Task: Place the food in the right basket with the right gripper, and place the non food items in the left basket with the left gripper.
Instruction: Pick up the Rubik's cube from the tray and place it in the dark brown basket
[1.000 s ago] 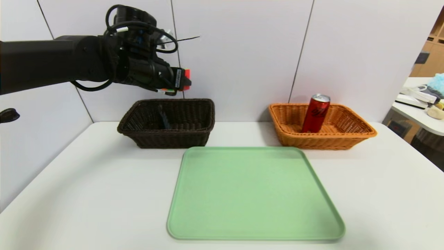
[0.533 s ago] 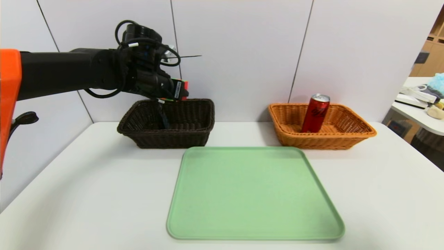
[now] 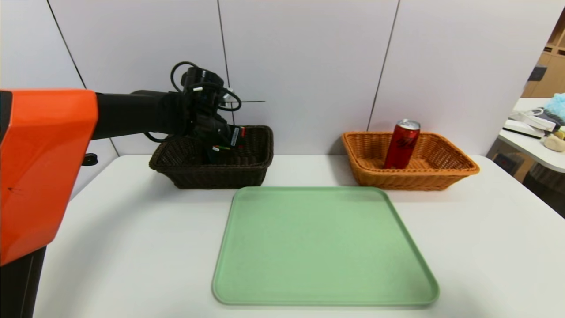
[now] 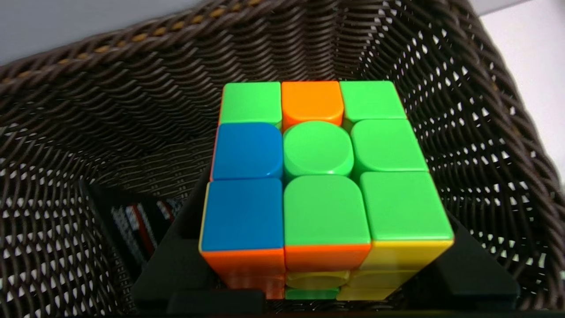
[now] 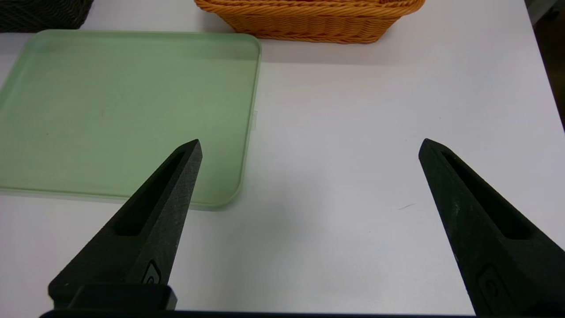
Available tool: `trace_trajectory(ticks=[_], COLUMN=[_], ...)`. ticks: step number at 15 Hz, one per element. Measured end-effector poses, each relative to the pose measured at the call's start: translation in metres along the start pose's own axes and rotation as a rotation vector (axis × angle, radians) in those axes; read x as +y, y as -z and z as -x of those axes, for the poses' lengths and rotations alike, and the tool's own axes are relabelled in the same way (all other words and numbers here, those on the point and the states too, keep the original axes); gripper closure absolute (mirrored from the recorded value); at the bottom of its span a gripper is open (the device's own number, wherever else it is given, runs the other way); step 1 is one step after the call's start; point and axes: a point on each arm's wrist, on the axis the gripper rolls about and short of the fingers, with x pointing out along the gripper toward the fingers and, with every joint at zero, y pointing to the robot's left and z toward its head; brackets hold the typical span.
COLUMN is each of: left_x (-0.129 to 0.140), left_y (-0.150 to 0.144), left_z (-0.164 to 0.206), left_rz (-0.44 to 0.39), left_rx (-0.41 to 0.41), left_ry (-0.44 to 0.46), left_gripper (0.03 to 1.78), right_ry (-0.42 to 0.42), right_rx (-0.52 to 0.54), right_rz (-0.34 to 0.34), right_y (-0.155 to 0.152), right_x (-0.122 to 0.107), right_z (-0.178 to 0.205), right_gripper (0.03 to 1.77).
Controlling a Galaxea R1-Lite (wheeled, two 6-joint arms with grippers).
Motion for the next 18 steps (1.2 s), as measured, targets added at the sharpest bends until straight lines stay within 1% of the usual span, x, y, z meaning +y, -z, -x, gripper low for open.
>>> trace_trajectory(ticks=[6,8,9,10,11,14,18], left_x=[-0.002,-0.002,-0.003,-0.004,-0.004,-0.005,-0.004], left_y=[0.014,0.019,0.021,0.028,0.031,0.036,0.037], left_z=[-0.025,-0.031,-0.032,-0.036,-0.039,-0.046,-0.049], left_rz=[0.000,0.013,0.021,0.021,0.020,0.022,0.023], left_rx=[0.050,0.066,0.084,0.127,0.141,0.157,0.155], left_ry=[-0.004,-0.005,-0.003,0.000,-0.001,-0.001,-0.003], left_gripper=[0.81,0.81,0.81,0.81,0.81,0.81,0.81], right_ry=[-0.001,-0.002,-0.003,-0.002,-0.003,-0.003,-0.002], right_rx=[0.001,0.003,0.003,0.004,0.004,0.008,0.013], right_rz=[0.000,0.000,0.000,0.000,0.000,0.000,0.000], right_y=[0.000,0.001,0.001,0.001,0.001,0.001,0.001], right_x=[0.000,0.000,0.000,0.000,0.000,0.000,0.000], right_z=[0.000,-0.001,-0.001,-0.001,-0.001,-0.002,-0.003], right_gripper=[0.11,0.11,0.11,0.11,0.11,0.11,0.11])
